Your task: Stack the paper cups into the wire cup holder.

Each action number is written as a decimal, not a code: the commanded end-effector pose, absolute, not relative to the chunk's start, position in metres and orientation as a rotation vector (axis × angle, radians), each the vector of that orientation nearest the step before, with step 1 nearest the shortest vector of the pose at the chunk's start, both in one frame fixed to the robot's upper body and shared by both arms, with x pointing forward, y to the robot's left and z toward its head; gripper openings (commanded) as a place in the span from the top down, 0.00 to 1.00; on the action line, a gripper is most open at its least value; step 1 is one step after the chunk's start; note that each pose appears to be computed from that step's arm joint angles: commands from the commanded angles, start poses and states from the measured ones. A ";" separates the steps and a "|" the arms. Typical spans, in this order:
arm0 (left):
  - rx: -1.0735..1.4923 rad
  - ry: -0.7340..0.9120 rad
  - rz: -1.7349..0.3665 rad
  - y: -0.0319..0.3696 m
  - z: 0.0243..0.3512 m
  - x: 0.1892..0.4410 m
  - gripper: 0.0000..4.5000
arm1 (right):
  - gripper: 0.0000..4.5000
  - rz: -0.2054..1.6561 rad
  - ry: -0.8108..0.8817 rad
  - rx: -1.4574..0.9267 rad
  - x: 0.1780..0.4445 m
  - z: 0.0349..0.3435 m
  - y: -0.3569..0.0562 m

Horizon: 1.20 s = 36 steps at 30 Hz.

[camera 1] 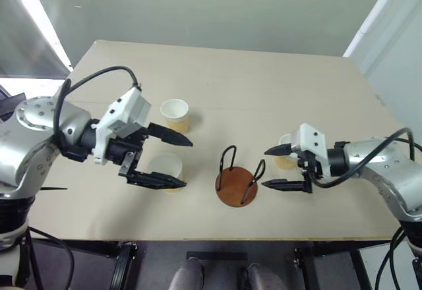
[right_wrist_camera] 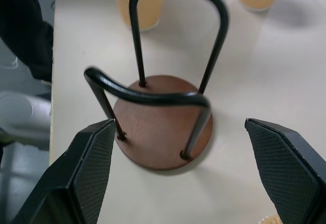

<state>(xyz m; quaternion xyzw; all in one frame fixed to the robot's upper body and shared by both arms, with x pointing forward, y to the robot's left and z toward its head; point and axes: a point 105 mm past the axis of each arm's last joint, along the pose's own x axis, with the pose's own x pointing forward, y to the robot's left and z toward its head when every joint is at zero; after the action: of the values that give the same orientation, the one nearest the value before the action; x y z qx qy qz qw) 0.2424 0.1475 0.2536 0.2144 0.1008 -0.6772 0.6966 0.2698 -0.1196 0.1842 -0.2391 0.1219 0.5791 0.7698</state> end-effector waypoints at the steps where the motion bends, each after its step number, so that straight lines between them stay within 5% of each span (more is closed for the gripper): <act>1: 0.533 0.193 -1.486 0.148 0.260 0.241 0.00 | 0.08 1.220 0.206 -0.548 0.267 0.207 -0.127; 11: 0.918 0.210 -1.286 0.161 0.238 0.253 0.00 | 0.08 1.305 0.116 -0.479 0.240 0.253 -0.121; 24: 1.089 0.259 -1.245 0.161 0.219 0.236 0.00 | 0.08 1.344 0.191 -0.492 0.236 0.256 -0.127; 36: 1.208 0.352 -1.115 0.179 0.203 0.250 0.00 | 0.08 1.348 0.214 -0.500 0.240 0.255 -0.131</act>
<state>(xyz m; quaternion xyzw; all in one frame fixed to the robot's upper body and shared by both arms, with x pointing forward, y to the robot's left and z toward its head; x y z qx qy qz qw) 0.2479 0.1798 0.1967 0.5156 0.1661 -0.5047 0.6722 0.2421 -0.1310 0.2493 -0.2143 0.1074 0.6160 0.7504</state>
